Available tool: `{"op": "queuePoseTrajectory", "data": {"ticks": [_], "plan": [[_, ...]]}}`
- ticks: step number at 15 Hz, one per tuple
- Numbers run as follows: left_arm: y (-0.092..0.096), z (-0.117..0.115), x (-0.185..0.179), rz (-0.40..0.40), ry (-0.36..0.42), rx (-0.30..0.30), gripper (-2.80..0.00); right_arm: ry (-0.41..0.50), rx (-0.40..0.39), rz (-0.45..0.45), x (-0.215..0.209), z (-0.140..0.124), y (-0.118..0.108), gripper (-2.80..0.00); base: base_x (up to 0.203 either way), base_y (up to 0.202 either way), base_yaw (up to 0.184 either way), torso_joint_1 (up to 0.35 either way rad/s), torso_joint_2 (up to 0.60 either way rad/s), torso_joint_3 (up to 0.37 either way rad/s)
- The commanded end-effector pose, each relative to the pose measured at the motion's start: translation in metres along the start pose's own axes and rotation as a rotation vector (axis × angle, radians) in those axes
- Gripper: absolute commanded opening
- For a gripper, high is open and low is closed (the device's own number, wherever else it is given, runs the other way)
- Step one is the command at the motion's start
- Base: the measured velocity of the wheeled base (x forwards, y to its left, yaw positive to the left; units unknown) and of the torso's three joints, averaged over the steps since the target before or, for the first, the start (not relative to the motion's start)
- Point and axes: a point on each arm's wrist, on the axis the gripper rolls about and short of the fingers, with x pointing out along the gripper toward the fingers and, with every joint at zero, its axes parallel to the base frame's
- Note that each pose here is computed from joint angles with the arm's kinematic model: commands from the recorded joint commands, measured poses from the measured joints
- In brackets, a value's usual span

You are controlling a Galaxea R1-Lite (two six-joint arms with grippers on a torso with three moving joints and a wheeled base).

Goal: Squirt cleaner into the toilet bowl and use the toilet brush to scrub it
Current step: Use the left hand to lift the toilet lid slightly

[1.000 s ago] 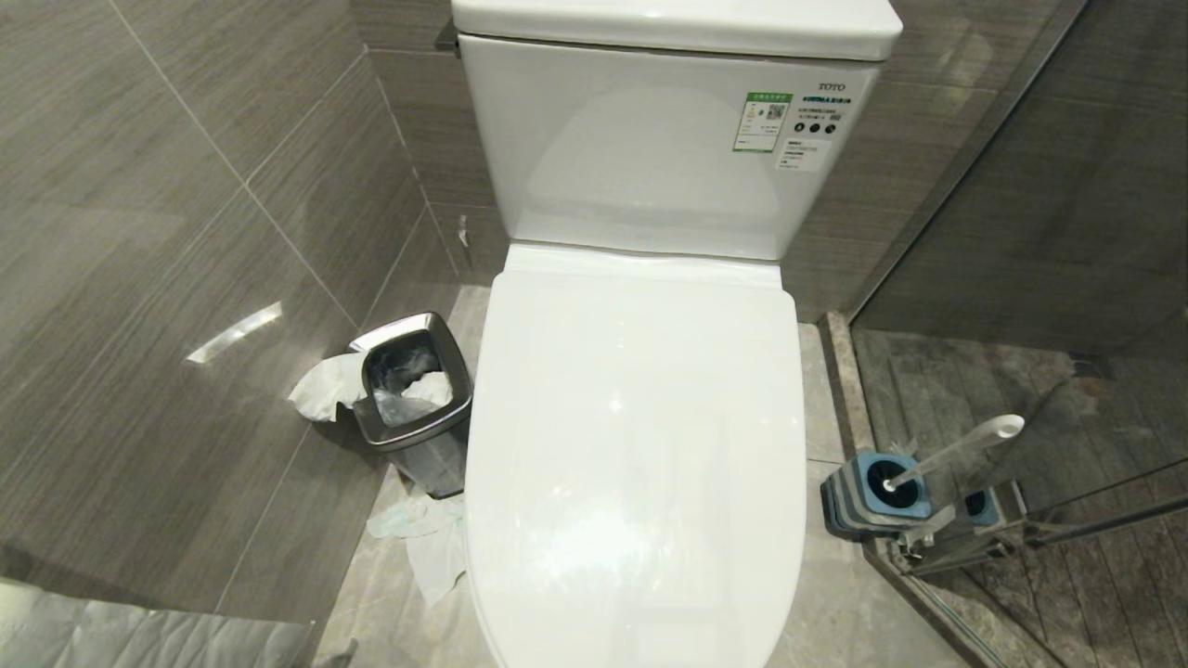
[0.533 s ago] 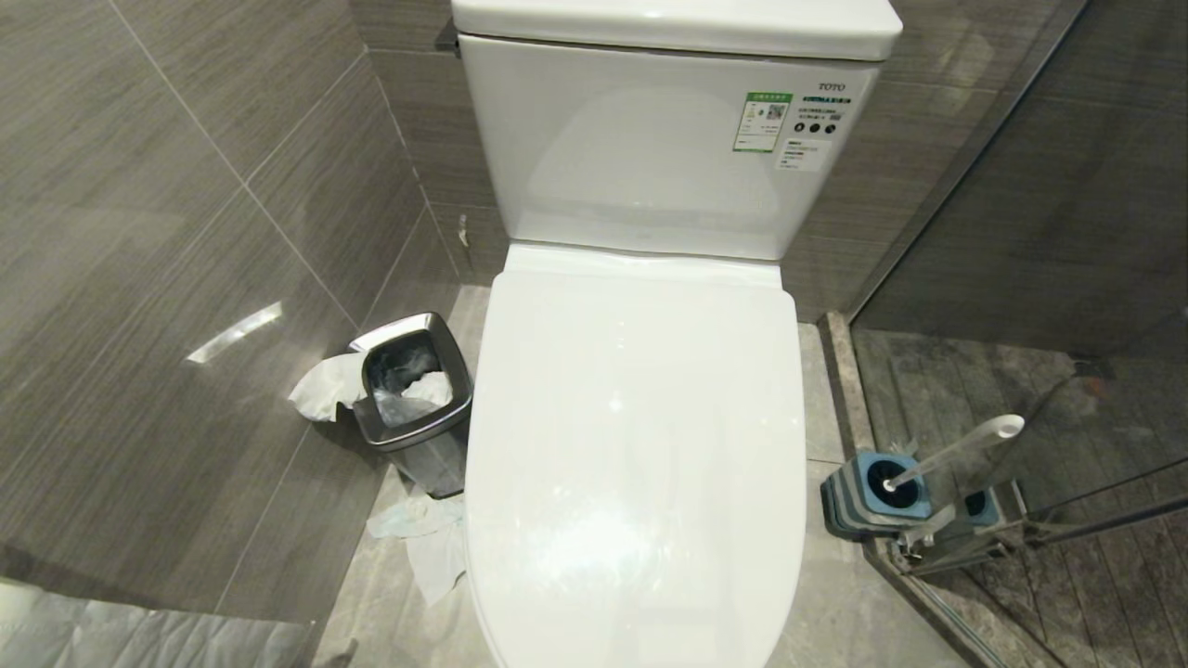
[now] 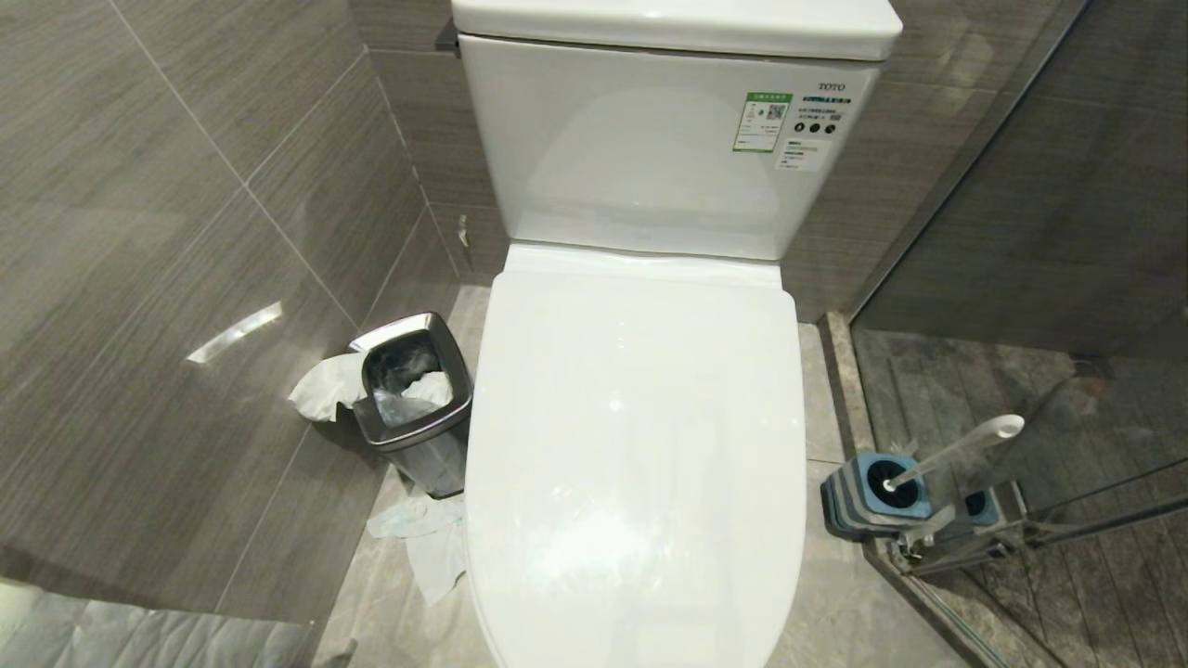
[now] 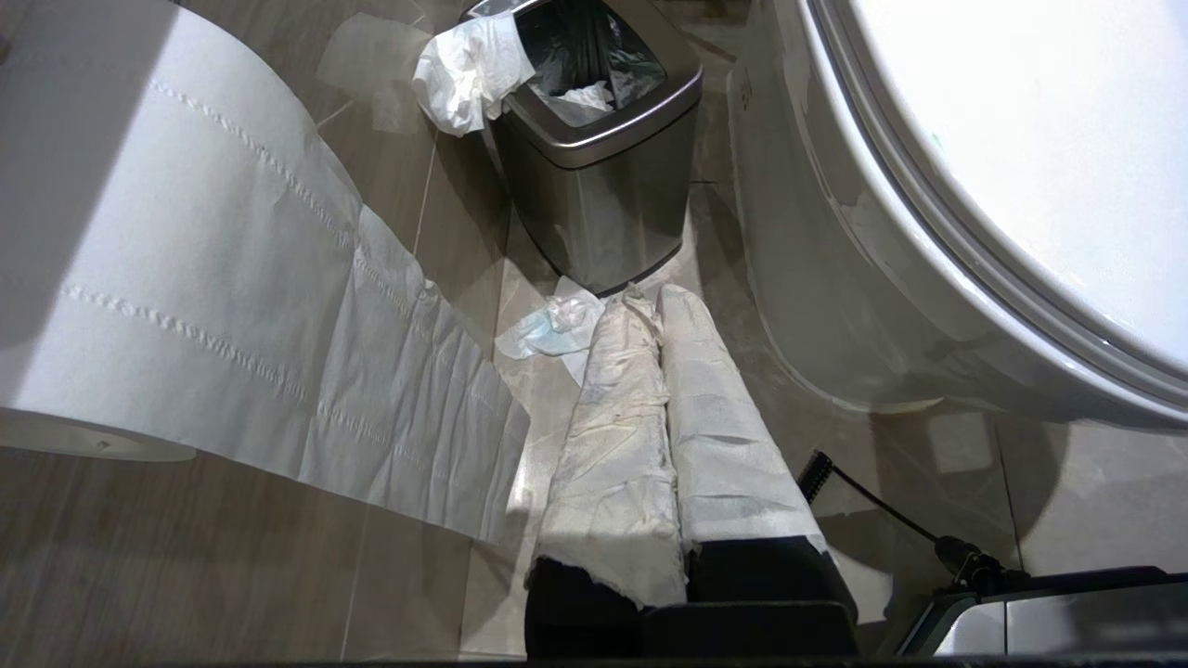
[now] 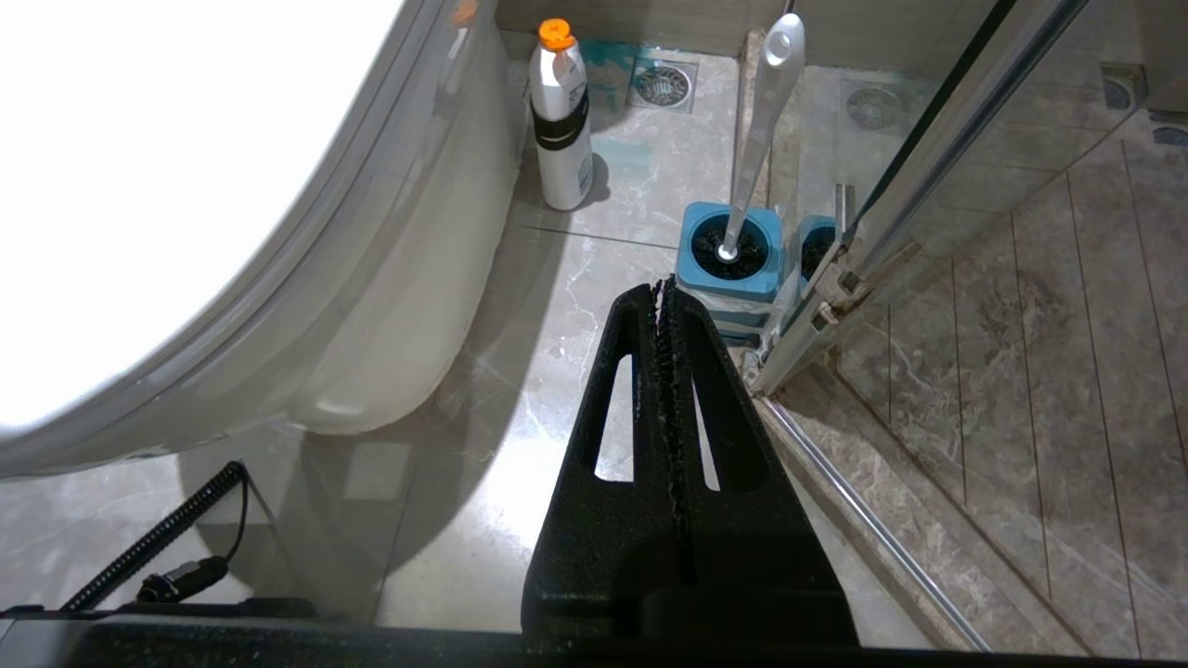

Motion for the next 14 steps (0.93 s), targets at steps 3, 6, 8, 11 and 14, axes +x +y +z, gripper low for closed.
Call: {"op": "queuePoseTrajectory", "data": {"ticks": [3, 6, 8, 11, 14], "plan": [[-0.0001, -0.0008, 0.0003, -0.002, 0.004, 0.000, -2.80, 0.002, 0.001, 0.001, 0.0001, 0.0000, 0.0000, -2.80, 0.000, 0.000, 0.000, 0.000, 0.00, 0.000], [-0.0001, -0.0008, 0.0003, -0.001, 0.004, 0.000, -2.80, 0.002, 0.000, 0.001, 0.0001, 0.0000, 0.0000, -2.80, 0.000, 0.000, 0.000, 0.000, 0.00, 0.000], [0.0000, -0.0008, 0.0003, 0.000, 0.004, 0.000, -2.80, 0.002, 0.001, 0.000, 0.0001, 0.0000, 0.0000, -2.80, 0.000, 0.000, 0.000, 0.000, 0.00, 0.000], [0.0000, -0.0008, 0.0003, 0.000, 0.004, 0.000, -2.80, 0.002, 0.001, 0.001, 0.0001, 0.0000, 0.0000, -2.80, 0.000, 0.000, 0.000, 0.000, 0.00, 0.000], [0.0000, -0.0008, 0.0003, 0.000, 0.004, 0.000, -2.80, 0.002, 0.001, 0.001, 0.0001, 0.0000, 0.0000, -2.80, 0.000, 0.000, 0.000, 0.000, 0.00, 0.000]]}}
